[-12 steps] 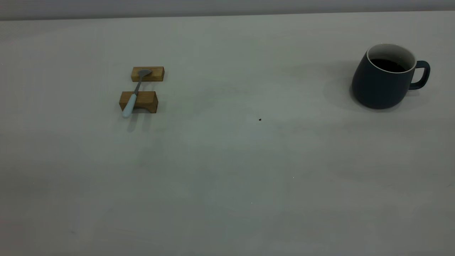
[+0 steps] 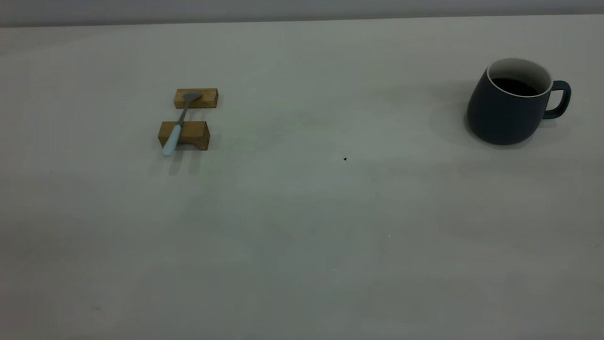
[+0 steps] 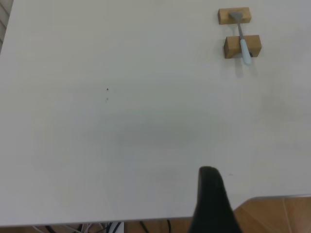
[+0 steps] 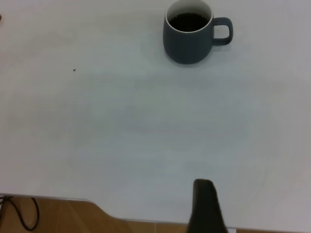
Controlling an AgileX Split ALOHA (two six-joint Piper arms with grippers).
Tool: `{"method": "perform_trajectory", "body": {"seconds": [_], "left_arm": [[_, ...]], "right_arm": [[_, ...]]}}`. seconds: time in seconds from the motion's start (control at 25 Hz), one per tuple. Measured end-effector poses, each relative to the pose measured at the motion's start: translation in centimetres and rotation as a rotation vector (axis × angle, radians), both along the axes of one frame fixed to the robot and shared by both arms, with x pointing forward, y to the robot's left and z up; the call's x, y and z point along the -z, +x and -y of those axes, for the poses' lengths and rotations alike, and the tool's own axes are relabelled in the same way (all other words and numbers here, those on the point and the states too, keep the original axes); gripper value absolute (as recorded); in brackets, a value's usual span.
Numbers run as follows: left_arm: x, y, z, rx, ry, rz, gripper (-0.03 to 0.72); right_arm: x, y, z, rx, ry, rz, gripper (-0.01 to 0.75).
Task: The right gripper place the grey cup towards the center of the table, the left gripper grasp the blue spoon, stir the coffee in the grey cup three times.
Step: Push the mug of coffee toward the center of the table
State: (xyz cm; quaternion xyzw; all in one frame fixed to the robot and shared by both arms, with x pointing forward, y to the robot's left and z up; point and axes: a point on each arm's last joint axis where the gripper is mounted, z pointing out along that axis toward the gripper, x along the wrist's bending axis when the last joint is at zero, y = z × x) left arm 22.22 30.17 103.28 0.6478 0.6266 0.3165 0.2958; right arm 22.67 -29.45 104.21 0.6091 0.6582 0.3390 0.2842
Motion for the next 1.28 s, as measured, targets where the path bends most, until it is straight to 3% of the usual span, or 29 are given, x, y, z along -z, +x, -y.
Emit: {"method": "perform_trajectory", "body": {"seconds": [0.72,1.08,1.28], "left_arm": [[0.0,0.0,0.0,0.0,0.0,0.0,0.575],[0.0,0.0,0.0,0.0,-0.001,0.0,0.575],[0.0,0.0,0.0,0.0,-0.001,0.0,0.575]], "right_arm": [[0.0,0.0,0.0,0.0,0.0,0.0,0.587],[-1.2,1.4,-0.2,-0.003,0.04,0.176,0.548],[-1.2,4.9,-0.8,-0.028,0.065,0.035,0.572]]}}
